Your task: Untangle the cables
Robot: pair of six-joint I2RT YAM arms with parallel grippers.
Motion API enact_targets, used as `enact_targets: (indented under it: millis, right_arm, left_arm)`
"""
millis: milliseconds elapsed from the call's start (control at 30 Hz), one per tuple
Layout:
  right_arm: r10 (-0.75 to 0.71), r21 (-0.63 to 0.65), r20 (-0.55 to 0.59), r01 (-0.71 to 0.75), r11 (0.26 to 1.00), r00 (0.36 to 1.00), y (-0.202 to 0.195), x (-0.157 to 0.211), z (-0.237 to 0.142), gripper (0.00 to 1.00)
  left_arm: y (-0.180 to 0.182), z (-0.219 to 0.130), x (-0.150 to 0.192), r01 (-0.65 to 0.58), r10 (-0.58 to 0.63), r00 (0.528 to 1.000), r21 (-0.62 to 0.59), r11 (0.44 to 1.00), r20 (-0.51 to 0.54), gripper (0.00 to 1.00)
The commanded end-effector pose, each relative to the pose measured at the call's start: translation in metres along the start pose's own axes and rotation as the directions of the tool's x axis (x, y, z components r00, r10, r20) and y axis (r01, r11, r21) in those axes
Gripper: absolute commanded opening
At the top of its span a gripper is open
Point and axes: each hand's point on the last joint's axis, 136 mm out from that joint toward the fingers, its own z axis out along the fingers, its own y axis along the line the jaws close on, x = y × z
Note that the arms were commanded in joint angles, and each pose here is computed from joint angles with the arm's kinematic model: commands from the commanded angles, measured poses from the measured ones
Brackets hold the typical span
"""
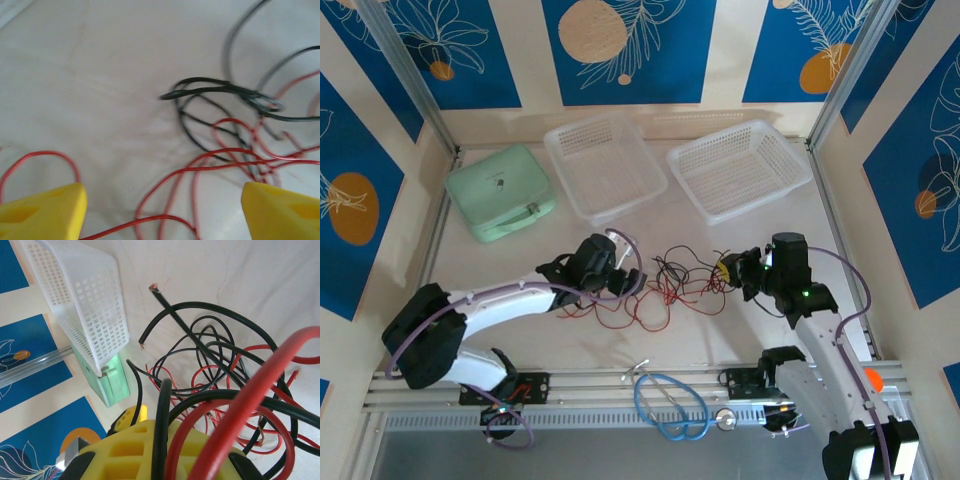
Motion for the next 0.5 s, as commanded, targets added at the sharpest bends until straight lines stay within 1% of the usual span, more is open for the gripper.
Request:
enact_targets:
  millis: [0, 133, 200, 333, 467]
  right_arm:
    - [-0.022, -0.007, 0.003, 0.022, 1.0, 1.0, 0.002, -0.002, -0.001, 0.0]
    - [-0.019, -0.009, -0.001, 0.019, 1.0, 1.0, 0.003, -0.002, 0.0, 0.0]
    - [-0.02, -0.009, -0.004, 0.02, 1.0, 1.0, 0.003, -0.002, 0.0, 0.0]
    - [-0.019, -0.012, -0.012, 0.019, 1.0, 1.0, 0.005, -0.001, 0.001, 0.0]
    - [-0.014, -0.012, -0.015, 0.013, 1.0, 1.0, 0.004, -0.001, 0.002, 0.0]
  left_arm:
    - [-0.03, 0.002, 0.014, -0.129, 0.14, 0.988, 0.152, 0.98, -0.06, 0.87]
    - [-0.042, 0.02, 0.025, -0.254, 0.276, 0.952, 0.161, 0.954, -0.131, 0.92]
    - [-0.049, 0.03, 0.022, -0.302, 0.324, 0.936, 0.158, 0.94, -0.135, 0.93]
    - [-0.064, 0.047, 0.008, -0.329, 0.348, 0.932, 0.168, 0.929, -0.099, 0.95]
    - [-0.069, 0.06, -0.002, -0.345, 0.355, 0.932, 0.135, 0.929, -0.064, 0.99]
